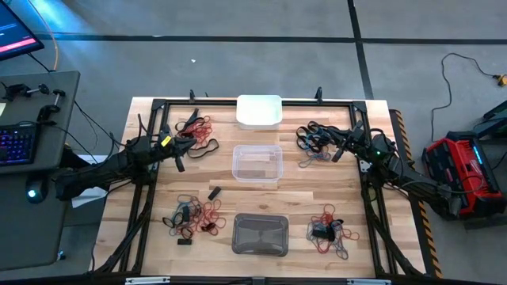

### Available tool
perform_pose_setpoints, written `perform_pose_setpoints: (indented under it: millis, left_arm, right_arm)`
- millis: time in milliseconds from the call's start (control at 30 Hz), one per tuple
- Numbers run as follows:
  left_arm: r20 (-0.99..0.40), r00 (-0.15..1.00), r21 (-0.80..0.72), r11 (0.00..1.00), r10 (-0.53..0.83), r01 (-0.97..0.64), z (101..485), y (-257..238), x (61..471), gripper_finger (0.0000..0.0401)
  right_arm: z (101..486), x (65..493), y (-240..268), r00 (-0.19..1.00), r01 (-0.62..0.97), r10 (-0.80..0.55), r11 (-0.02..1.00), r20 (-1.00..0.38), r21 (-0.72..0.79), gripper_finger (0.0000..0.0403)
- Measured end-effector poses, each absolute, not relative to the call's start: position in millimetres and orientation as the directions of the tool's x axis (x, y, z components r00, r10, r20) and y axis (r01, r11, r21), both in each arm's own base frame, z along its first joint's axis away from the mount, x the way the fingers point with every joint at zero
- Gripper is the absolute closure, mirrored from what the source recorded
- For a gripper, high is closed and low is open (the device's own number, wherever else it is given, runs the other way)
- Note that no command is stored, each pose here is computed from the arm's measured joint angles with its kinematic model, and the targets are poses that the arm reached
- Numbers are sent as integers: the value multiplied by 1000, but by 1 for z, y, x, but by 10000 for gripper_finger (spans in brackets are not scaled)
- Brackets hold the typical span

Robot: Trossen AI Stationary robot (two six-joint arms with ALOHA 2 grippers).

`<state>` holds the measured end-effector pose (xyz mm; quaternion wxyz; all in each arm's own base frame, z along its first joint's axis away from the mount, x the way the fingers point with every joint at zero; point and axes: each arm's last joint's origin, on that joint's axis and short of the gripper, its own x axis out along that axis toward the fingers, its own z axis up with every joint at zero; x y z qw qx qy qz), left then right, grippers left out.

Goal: Sort rubber bands into baskets
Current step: Put the black rubber band into the white bin

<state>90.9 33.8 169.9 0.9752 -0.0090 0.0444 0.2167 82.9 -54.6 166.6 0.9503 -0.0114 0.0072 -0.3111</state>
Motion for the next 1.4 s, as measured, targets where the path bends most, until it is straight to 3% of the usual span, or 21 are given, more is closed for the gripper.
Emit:
perform_pose_setpoints:
  millis: [633, 900, 1400]
  left_arm:
    - [-110, 947, -49, 950, 301, -307, 168, 29, 93, 401]
    - [-168, 939, -38, 950, 300, -310, 164, 28, 97, 401]
    - [-269, 901, -203, 894, 342, -400, 155, 31, 103, 401]
  right_arm:
    - [167, 83, -55, 806, 591, -591, 806, -7, -26, 402]
    - [167, 83, -55, 806, 591, -592, 806, -7, -26, 402]
    - [167, 83, -55, 806, 591, -592, 806, -7, -26, 402]
